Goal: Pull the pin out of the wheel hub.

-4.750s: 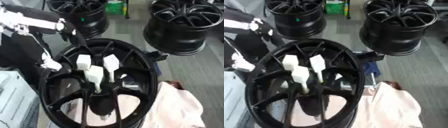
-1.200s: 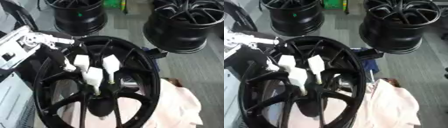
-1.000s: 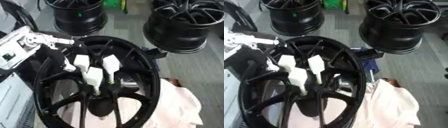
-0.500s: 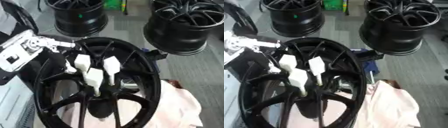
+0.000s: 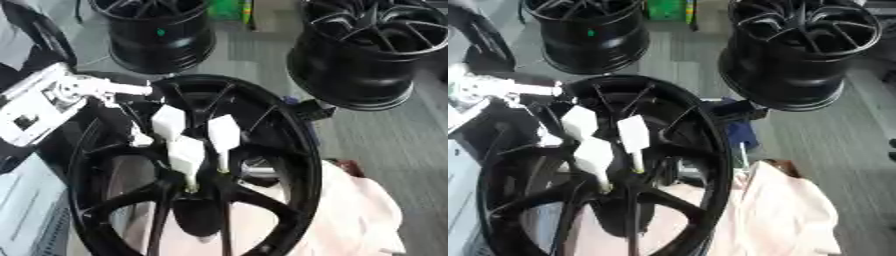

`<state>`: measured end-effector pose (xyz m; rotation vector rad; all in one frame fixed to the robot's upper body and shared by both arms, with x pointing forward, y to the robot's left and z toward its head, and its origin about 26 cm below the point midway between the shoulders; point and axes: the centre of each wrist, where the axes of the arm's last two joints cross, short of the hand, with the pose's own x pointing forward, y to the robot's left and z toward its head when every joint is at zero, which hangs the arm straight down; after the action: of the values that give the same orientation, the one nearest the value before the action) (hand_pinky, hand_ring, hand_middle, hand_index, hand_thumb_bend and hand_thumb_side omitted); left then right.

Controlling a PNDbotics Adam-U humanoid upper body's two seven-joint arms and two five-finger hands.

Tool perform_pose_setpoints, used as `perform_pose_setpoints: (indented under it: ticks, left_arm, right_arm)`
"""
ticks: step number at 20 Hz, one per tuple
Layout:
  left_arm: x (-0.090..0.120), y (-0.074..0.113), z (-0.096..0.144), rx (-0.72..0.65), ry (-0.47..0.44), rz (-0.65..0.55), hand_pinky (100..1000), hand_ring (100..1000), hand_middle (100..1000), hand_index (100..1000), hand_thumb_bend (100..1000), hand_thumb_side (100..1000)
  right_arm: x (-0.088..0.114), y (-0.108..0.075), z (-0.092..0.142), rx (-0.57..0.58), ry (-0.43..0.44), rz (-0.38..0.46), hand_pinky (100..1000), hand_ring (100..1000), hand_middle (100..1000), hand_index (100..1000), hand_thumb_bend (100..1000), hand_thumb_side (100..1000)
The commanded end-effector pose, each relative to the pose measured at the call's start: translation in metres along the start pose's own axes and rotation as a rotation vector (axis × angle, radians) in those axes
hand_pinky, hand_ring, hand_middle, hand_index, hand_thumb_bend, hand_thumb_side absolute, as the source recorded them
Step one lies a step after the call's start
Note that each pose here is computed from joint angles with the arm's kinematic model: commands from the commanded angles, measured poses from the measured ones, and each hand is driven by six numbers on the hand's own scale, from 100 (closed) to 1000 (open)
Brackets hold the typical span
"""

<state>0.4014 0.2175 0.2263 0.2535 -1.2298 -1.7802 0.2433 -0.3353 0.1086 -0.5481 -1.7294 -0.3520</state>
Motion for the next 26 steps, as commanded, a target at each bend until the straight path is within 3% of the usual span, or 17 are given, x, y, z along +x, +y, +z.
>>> perform_pose_setpoints:
  ticks: [1, 5, 6, 17, 21, 26]
  left_arm:
    - [0.002, 0.014, 0.019, 0.083, -0.003, 0.008, 723, 628, 467, 657, 180, 100]
    - [0.005, 0.014, 0.021, 0.094, -0.006, 0.022, 723, 628, 467, 657, 180, 100]
    - [0.009, 0.018, 0.023, 0.114, -0.021, 0.017, 698, 567, 370, 558, 151, 100]
    - [0.019, 0.064, 0.092, 0.496, -0.109, 0.164, 678, 524, 300, 502, 153, 100]
    - [0.007, 0.086, 0.128, 0.659, -0.071, 0.232, 680, 524, 301, 505, 130, 100]
    - [-0.028, 0.111, 0.183, 0.911, 0.074, 0.297, 689, 534, 316, 524, 100, 100]
  right_arm:
    - [0.005, -0.002, -0.002, 0.001, -0.015, -0.002, 715, 720, 747, 767, 100, 805]
    - [0.005, -0.002, -0.002, 0.001, -0.015, -0.002, 715, 720, 747, 767, 100, 805]
    - [0.004, -0.003, -0.001, -0.002, -0.011, -0.003, 716, 721, 748, 768, 100, 813]
    - [0.003, -0.005, -0.001, -0.008, -0.009, 0.001, 718, 722, 749, 769, 100, 804]
    - [0.003, -0.007, -0.001, -0.016, -0.011, 0.008, 718, 722, 749, 769, 100, 802]
    - [0.004, -0.012, -0.002, -0.038, -0.024, 0.021, 717, 722, 749, 769, 100, 801]
